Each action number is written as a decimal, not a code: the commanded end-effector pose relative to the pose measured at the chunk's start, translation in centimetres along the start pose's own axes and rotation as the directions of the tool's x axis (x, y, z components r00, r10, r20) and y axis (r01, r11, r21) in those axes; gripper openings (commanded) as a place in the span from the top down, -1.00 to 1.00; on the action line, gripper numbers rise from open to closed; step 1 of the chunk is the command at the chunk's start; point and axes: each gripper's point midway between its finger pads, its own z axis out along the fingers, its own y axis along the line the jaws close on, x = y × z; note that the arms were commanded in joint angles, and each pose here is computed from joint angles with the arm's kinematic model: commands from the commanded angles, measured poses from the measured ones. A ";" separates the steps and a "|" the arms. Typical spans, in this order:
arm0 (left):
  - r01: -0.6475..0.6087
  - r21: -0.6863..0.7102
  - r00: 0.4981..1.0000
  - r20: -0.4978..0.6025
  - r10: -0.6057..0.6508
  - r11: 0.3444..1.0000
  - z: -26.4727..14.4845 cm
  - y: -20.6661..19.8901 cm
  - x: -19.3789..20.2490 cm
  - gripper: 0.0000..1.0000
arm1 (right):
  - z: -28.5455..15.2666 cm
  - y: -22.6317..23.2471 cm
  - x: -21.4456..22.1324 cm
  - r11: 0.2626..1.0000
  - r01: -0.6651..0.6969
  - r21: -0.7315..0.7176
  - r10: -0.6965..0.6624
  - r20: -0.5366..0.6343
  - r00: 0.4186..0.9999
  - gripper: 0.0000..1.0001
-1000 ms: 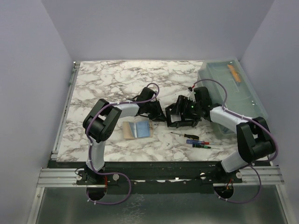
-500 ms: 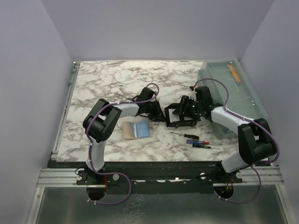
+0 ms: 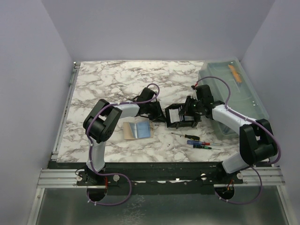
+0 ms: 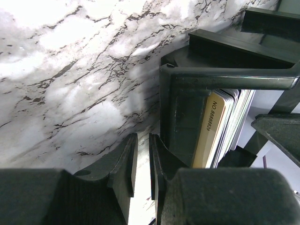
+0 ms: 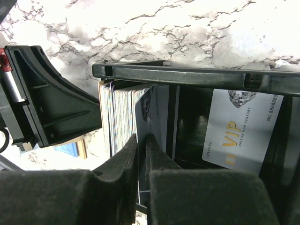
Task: Put the credit cards into the card holder
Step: Pick up the credit card from the storage box, then insert the credit card into the card holder.
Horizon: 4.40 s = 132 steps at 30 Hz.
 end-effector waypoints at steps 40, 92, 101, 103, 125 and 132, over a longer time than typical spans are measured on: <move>-0.147 0.642 0.977 0.214 0.008 0.752 -24.6 -10.7 -0.3 -0.54 | -11.0 23.3 -4.2 0.615 0.082 -0.784 0.069 0.157 0.985 0.99; 0.091 -0.043 0.995 -0.038 -0.093 0.995 -15.7 9.9 4.2 1.00 | 9.1 11.1 13.7 0.970 0.143 -0.196 -0.187 -0.223 0.957 0.99; 0.066 -0.016 0.995 -0.069 -0.067 0.998 -14.9 10.2 4.6 1.00 | 9.2 10.3 13.2 0.975 0.141 -0.173 -0.178 -0.219 0.959 1.00; 0.060 -0.010 0.995 -0.073 -0.061 0.998 -14.8 10.2 4.7 1.00 | 9.4 10.1 13.2 0.976 0.141 -0.168 -0.177 -0.221 0.959 0.99; -0.019 0.053 0.998 -0.064 0.023 0.998 -14.9 9.0 5.1 1.00 | 9.9 8.8 12.9 0.979 0.159 -0.127 -0.185 -0.227 0.956 1.00; -0.021 0.052 0.997 -0.072 0.024 0.998 -14.5 9.3 5.0 1.00 | 9.9 8.5 12.6 0.976 0.176 -0.129 -0.202 -0.228 0.953 0.99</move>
